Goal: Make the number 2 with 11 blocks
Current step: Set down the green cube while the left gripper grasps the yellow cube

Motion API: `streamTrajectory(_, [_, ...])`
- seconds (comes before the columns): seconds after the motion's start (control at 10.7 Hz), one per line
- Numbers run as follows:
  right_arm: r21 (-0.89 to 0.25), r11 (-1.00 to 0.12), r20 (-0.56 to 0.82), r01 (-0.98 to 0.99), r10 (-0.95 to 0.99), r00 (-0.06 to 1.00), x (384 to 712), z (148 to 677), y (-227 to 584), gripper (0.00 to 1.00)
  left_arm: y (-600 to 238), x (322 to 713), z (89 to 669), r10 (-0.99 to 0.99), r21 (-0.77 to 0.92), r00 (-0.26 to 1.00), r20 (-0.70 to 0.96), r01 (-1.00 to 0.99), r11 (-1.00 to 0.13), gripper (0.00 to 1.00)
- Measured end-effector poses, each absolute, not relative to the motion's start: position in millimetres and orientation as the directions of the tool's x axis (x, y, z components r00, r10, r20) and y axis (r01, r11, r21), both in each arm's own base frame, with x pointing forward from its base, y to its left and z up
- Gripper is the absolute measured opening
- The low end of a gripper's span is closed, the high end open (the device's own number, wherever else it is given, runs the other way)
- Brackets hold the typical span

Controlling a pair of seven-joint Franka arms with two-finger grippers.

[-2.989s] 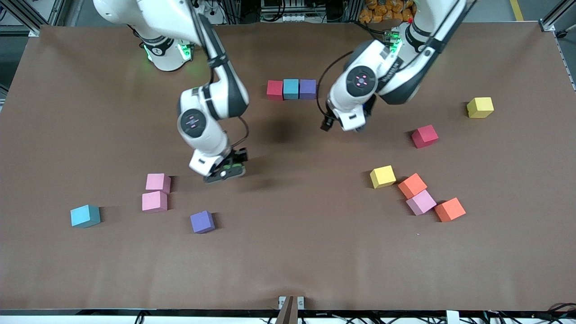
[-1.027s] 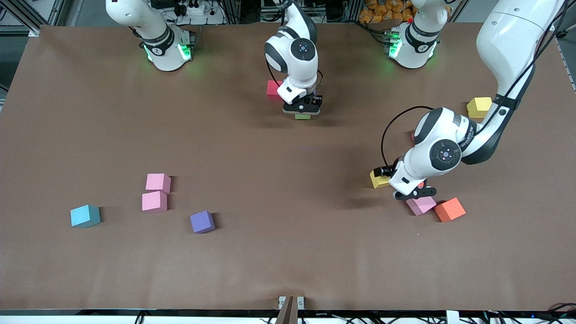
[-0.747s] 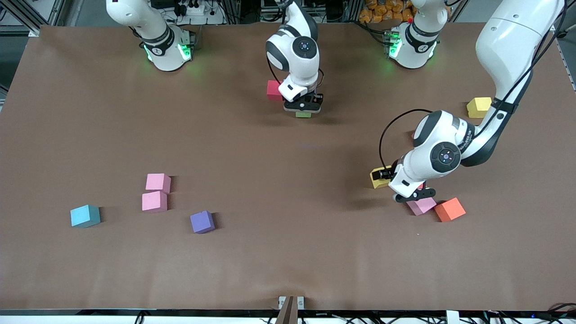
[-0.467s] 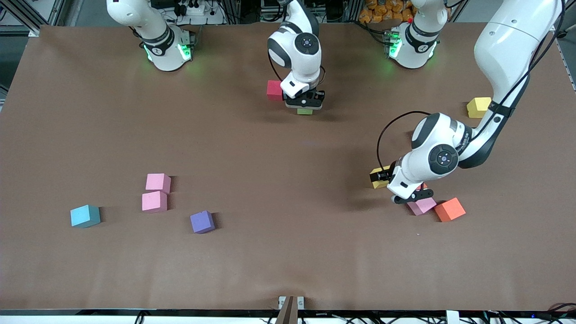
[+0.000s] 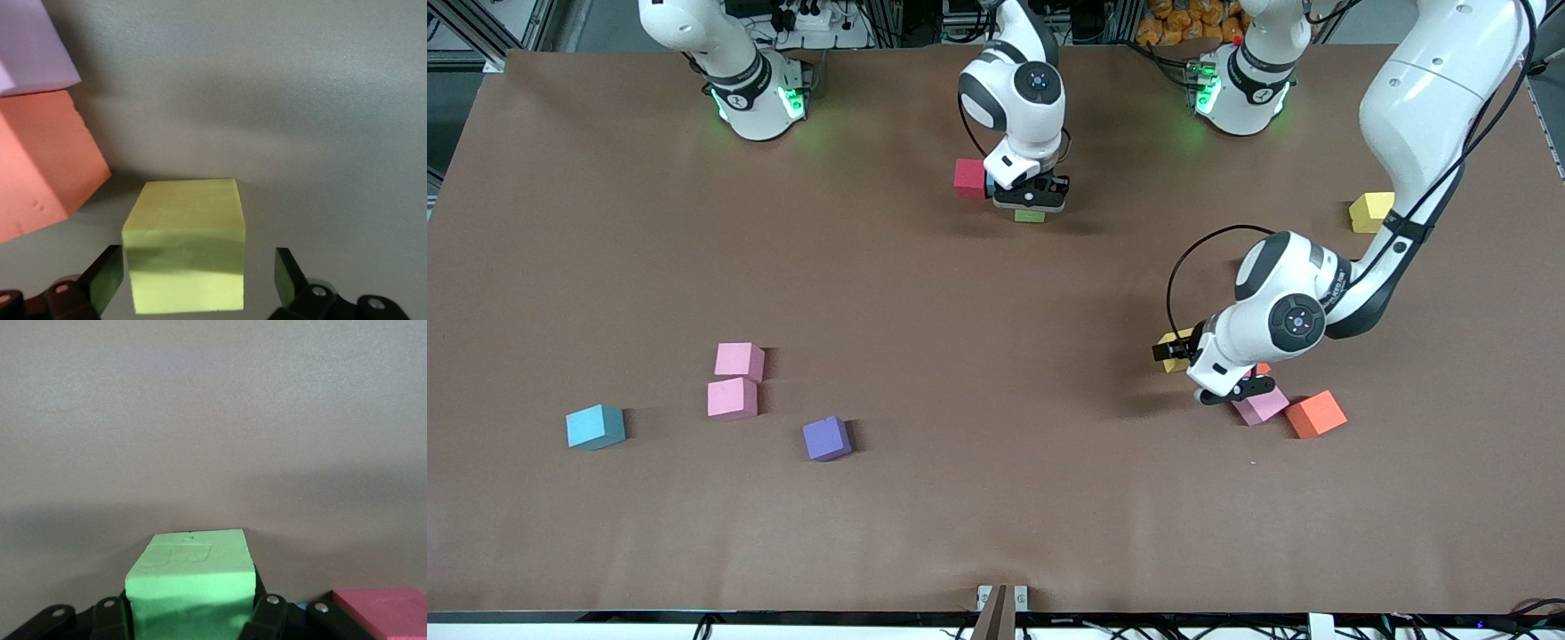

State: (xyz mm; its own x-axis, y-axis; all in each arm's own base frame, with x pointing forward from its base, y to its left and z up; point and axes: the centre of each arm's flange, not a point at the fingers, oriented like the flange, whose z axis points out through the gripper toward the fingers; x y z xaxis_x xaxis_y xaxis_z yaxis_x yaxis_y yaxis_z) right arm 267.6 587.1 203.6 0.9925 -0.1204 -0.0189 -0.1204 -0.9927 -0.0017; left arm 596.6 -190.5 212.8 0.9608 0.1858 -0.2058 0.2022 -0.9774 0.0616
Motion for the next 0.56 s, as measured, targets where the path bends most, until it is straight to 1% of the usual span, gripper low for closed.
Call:
streamTrajectory(0.37, [0.002, -0.987, -0.016, -0.162, -0.162, 0.987, 267.9, 200.7, 586.5, 0.60, -190.8, 596.1, 207.0, 0.163, 0.048, 0.967, -0.195, 0.175, -0.983, 1.00])
streamTrajectory(0.47, [0.002, -0.986, -0.016, -0.164, -0.164, 0.986, 268.0, 200.8, 586.5, 0.61, -191.4, 595.6, 205.7, 0.161, 0.048, 0.967, -0.197, 0.174, -0.984, 0.99])
streamTrajectory(0.56, [0.002, -0.986, -0.016, -0.165, -0.165, 0.986, 268.1, 200.8, 586.6, 0.66, -192.3, 595.0, 204.3, 0.160, 0.048, 0.967, -0.199, 0.172, -0.984, 0.86])
